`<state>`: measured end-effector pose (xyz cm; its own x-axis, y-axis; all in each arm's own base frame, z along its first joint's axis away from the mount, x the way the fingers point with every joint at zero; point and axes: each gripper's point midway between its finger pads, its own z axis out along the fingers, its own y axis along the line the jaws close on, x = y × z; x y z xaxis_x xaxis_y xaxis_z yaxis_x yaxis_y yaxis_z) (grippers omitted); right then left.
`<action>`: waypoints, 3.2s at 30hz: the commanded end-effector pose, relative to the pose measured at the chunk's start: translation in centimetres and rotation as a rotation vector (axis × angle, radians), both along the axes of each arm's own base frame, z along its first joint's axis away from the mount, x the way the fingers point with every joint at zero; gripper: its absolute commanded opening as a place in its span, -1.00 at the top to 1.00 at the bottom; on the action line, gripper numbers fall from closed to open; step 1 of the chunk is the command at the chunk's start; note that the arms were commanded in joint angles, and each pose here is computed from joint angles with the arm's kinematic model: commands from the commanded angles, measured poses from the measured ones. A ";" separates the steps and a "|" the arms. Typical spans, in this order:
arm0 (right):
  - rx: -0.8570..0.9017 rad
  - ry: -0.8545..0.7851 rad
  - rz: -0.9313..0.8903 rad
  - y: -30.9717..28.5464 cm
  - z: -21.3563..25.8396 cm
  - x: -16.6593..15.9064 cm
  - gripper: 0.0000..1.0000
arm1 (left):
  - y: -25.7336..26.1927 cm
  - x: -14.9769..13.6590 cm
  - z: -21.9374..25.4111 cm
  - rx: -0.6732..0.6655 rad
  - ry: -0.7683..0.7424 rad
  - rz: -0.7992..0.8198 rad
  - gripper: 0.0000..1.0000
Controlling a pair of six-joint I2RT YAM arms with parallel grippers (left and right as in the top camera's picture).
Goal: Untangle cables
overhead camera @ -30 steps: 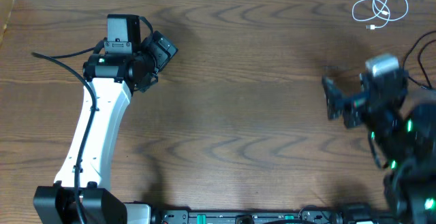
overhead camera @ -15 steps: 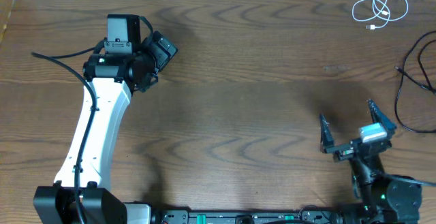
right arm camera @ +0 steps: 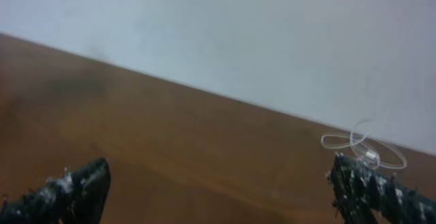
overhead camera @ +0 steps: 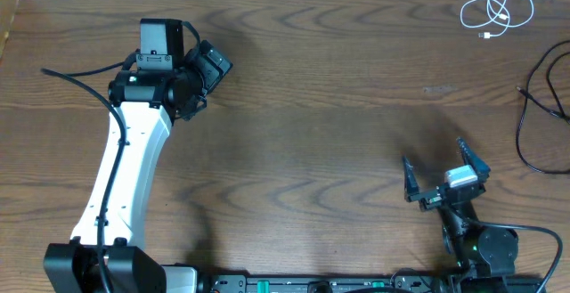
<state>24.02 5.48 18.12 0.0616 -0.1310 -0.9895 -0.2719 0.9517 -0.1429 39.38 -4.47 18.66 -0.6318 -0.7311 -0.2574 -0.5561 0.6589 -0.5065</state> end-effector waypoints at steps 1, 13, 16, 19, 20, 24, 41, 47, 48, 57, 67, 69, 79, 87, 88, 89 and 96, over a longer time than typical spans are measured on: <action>0.003 0.094 0.003 0.0 -2.3 -0.1 -0.99 | 0.3 0.2 0.9 0.014 -0.026 -0.003 -0.96; 0.001 0.107 -0.001 -0.1 -2.5 0.0 -0.98 | 0.3 0.1 0.9 0.014 -0.025 -0.003 -0.96; 0.001 0.108 -0.001 -0.1 -2.5 0.0 -0.99 | 0.3 0.1 0.9 0.014 -0.025 -0.003 -0.96; 0.001 0.107 -0.001 -0.1 -2.5 0.0 -0.99 | 0.3 0.1 0.9 0.014 -0.025 -0.003 -0.96; 0.001 0.107 -0.001 -0.1 -2.5 0.0 -0.99 | 0.3 0.1 0.9 0.014 -0.025 -0.003 -0.96; 0.001 0.107 -0.001 -0.1 -2.5 0.0 -0.99 | 0.3 0.2 0.9 0.014 -0.026 -0.003 -0.96; 0.001 0.107 -0.001 -0.1 -2.5 0.0 -0.98 | 0.3 0.0 1.4 0.014 -0.039 -0.003 -0.96; 0.001 0.107 -0.001 -0.1 -2.5 0.0 -0.98 | 2.2 -1.5 4.1 0.126 -0.113 0.027 -0.96; 0.001 0.107 -0.001 -0.1 -2.5 0.0 -0.99 | 2.4 -2.2 4.4 0.144 -0.113 0.019 -0.96; 0.001 0.108 -0.001 -0.1 -2.5 0.0 -0.98 | 5.0 -6.4 4.8 0.285 -0.232 0.068 -0.96; 0.001 0.108 -0.001 -0.1 -2.5 0.0 -0.99 | 4.8 -9.6 4.4 0.652 -0.716 -0.198 -0.96; 0.001 0.107 -0.001 -0.1 -2.5 0.0 -0.99 | 4.9 -10.6 4.3 0.700 -0.786 -0.203 -0.96; 0.001 0.107 -0.001 -0.1 -2.5 0.0 -0.99 | 6.9 -13.8 1.7 0.836 -0.874 -0.150 -0.96; 0.001 0.108 -0.001 -0.1 -2.5 0.0 -0.98 | 7.8 -14.7 -1.2 0.862 -0.881 -0.110 -0.96; 0.001 0.107 -0.001 -0.1 -2.5 0.0 -0.99 | 7.9 -14.7 -1.7 0.864 -0.879 -0.105 -0.96; 0.001 0.108 -0.001 -0.1 -2.5 0.0 -0.99 | 8.1 -14.8 -2.0 0.867 -0.878 -0.100 -0.96; 0.001 0.108 -0.001 -0.1 -2.5 0.0 -0.99 | 8.6 -15.4 -5.1 0.856 -0.769 -0.119 -0.96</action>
